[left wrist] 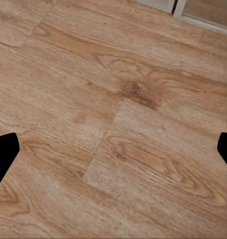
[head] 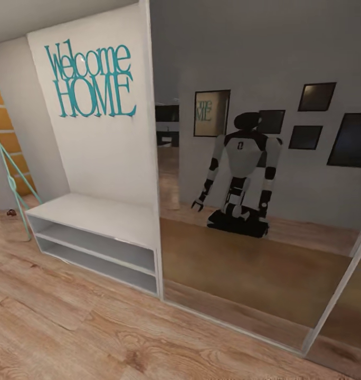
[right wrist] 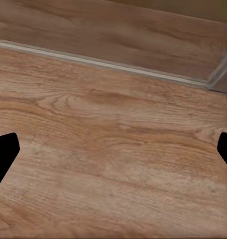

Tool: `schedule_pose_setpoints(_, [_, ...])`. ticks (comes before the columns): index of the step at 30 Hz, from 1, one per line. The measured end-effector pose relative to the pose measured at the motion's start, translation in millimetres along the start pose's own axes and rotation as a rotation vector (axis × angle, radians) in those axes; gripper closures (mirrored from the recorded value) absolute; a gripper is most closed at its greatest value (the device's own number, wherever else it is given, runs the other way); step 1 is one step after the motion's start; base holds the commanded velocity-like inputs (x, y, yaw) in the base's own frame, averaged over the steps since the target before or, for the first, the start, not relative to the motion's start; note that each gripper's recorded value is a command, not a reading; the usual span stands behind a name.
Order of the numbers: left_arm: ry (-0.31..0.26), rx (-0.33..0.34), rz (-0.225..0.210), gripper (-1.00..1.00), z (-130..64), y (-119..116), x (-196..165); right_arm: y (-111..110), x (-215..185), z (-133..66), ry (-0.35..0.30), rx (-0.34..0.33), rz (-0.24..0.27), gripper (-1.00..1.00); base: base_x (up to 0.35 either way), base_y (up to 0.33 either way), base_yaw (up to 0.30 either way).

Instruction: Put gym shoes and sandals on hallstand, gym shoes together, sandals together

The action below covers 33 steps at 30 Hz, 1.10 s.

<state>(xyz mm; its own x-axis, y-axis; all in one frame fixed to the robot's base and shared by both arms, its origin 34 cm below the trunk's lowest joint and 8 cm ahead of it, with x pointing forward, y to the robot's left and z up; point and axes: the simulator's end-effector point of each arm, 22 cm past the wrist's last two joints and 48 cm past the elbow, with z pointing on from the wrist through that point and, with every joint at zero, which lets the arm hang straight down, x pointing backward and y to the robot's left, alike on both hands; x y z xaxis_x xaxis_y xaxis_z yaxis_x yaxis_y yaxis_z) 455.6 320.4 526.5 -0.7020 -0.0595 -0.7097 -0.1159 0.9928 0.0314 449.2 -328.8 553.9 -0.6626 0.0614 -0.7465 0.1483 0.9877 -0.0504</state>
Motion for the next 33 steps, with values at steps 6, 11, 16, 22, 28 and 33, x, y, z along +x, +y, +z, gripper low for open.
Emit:
schedule_pose_setpoints(6, [0.0,0.0,0.0,-1.0,0.0,0.0,0.0,-0.1,-0.1,0.0,0.0,0.0,0.0,-1.0,0.0,0.0,-0.264])
schedule_pose_setpoints(11, [0.0,0.0,0.001,-1.0,0.0,-0.1,0.0,-0.1,-0.2,0.0,0.0,0.0,0.0,-1.0,0.0,0.0,-0.264])
schedule_pose_setpoints(16, [0.0,0.001,0.001,-1.0,0.0,-0.2,0.1,-0.2,0.3,0.0,0.001,0.0,0.0,-1.0,0.0,0.0,-0.264])
schedule_pose_setpoints(22, [0.001,0.001,0.002,-1.0,-0.1,-0.3,0.4,-0.1,0.5,-0.1,0.001,0.0,0.0,-1.0,0.0,0.0,-0.264])
schedule_pose_setpoints(28, [0.001,0.002,0.002,-1.0,0.0,-0.7,0.2,0.0,0.5,0.0,0.001,0.0,0.0,-1.0,0.0,0.0,-0.264])
schedule_pose_setpoints(33, [-0.002,0.002,0.003,-1.0,0.3,-0.8,-0.9,0.1,0.4,0.0,0.001,-0.001,0.0,-1.0,0.0,0.0,-0.264])
